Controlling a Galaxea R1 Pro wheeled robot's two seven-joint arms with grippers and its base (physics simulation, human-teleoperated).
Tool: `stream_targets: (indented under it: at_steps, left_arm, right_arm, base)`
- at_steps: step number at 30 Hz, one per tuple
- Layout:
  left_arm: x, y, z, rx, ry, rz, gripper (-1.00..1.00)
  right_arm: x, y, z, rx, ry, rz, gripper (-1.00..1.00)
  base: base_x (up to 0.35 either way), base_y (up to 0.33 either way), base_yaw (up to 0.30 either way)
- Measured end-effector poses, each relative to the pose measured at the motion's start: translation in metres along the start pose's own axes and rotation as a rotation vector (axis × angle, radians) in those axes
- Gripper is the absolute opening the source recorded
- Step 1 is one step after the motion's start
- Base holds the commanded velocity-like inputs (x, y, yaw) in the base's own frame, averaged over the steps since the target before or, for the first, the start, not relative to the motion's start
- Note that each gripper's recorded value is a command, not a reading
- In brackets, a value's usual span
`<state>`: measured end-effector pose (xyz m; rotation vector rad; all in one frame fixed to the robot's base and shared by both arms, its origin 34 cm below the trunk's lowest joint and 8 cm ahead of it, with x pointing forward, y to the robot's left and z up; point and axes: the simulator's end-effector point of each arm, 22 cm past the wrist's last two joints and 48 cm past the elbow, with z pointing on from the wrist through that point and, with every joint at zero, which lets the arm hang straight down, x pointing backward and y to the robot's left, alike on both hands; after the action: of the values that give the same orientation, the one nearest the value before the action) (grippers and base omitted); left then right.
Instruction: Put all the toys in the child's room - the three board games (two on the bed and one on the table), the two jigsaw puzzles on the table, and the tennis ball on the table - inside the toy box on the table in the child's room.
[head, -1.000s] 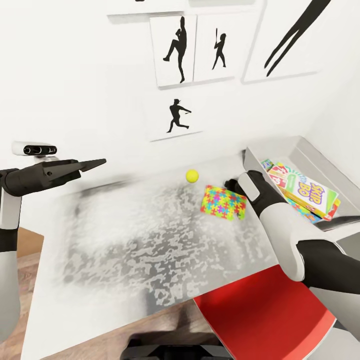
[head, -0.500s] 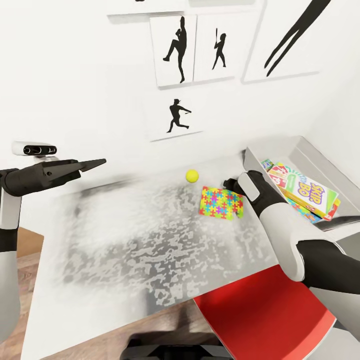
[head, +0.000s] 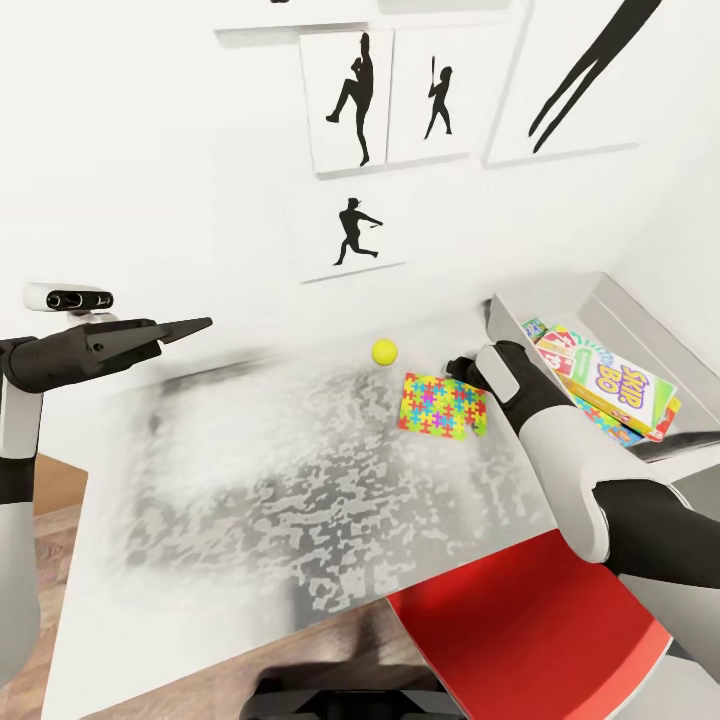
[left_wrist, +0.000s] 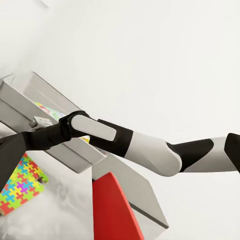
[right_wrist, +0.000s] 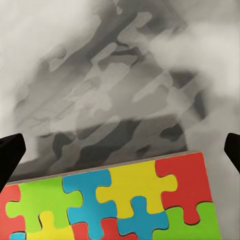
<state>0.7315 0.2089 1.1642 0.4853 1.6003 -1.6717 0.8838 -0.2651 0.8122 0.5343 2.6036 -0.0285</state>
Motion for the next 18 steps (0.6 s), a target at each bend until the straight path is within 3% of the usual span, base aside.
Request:
stream_targets:
  at_steps: [18]
  left_arm:
    - [-0.0003, -0.0002, -0.0003, 0.000, -0.001, 0.000, 1.00]
  right_arm:
    - [0.0006, 0.0014, -0.0001, -0.004, 0.002, -0.001, 1.00]
  base:
    - [0.000, 0.000, 0.000]
